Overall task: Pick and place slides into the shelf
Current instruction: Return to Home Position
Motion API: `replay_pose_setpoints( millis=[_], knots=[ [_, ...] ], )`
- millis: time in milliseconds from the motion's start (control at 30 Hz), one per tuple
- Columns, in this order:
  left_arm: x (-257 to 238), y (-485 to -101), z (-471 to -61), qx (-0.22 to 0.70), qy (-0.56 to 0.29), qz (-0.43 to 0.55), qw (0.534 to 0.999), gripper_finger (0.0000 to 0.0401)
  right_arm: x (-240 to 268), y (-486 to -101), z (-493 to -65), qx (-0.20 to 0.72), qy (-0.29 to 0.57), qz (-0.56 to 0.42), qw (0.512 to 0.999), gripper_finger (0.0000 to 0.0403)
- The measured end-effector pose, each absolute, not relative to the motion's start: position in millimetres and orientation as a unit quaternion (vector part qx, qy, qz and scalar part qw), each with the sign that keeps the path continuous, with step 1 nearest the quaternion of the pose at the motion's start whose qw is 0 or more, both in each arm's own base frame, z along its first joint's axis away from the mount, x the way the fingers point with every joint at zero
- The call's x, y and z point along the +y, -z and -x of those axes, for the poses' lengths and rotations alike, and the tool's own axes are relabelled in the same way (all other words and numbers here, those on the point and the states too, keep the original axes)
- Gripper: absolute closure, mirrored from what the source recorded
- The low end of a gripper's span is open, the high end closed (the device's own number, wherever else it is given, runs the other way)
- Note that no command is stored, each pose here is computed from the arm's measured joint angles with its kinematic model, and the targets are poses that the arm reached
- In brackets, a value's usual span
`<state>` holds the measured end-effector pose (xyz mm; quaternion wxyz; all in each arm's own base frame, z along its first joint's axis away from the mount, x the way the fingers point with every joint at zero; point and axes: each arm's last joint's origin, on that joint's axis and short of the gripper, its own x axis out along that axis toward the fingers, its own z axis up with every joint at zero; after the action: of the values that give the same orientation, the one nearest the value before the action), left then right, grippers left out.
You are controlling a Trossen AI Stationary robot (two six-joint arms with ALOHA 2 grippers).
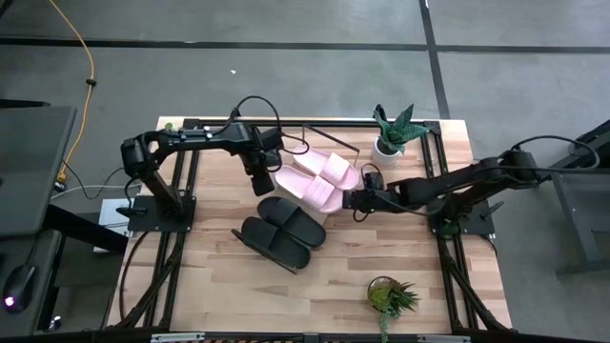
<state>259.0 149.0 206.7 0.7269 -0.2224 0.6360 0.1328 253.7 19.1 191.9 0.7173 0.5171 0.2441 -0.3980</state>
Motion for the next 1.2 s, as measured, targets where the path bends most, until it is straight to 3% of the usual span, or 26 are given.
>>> replay_pose_setpoints(
  millis=[133,333,567,733,933,1067,1200],
  knots=[
    [146,-219,-254,0.632,-0.134,0.219,0.731,0.0323,21,-207,-241,0.248,0.384,-0.498,0.736,0.0269],
    [134,-269,-235,0.582,-0.140,0.212,0.773,0.0323,24,-236,-226,0.222,0.327,-0.480,0.783,0.0269],
    [109,-336,-195,0.440,-0.166,0.195,0.861,0.0323,23,-272,-206,0.182,0.231,-0.423,0.857,0.0272],
    [91,-367,-165,0.354,-0.166,0.172,0.904,0.0323,21,-286,-189,0.175,0.199,-0.389,0.882,0.0313],
    [75,-369,-140,0.349,-0.146,0.187,0.906,0.0323,20,-288,-177,0.197,0.183,-0.375,0.887,0.0395],
    [67,-365,-129,0.356,-0.127,0.211,0.902,0.0333,20,-287,-175,0.214,0.174,-0.364,0.889,0.0393],
    [61,-370,-121,0.315,-0.121,0.219,0.915,0.0374,21,-290,-176,0.206,0.155,-0.349,0.901,0.0401]
  ],
)
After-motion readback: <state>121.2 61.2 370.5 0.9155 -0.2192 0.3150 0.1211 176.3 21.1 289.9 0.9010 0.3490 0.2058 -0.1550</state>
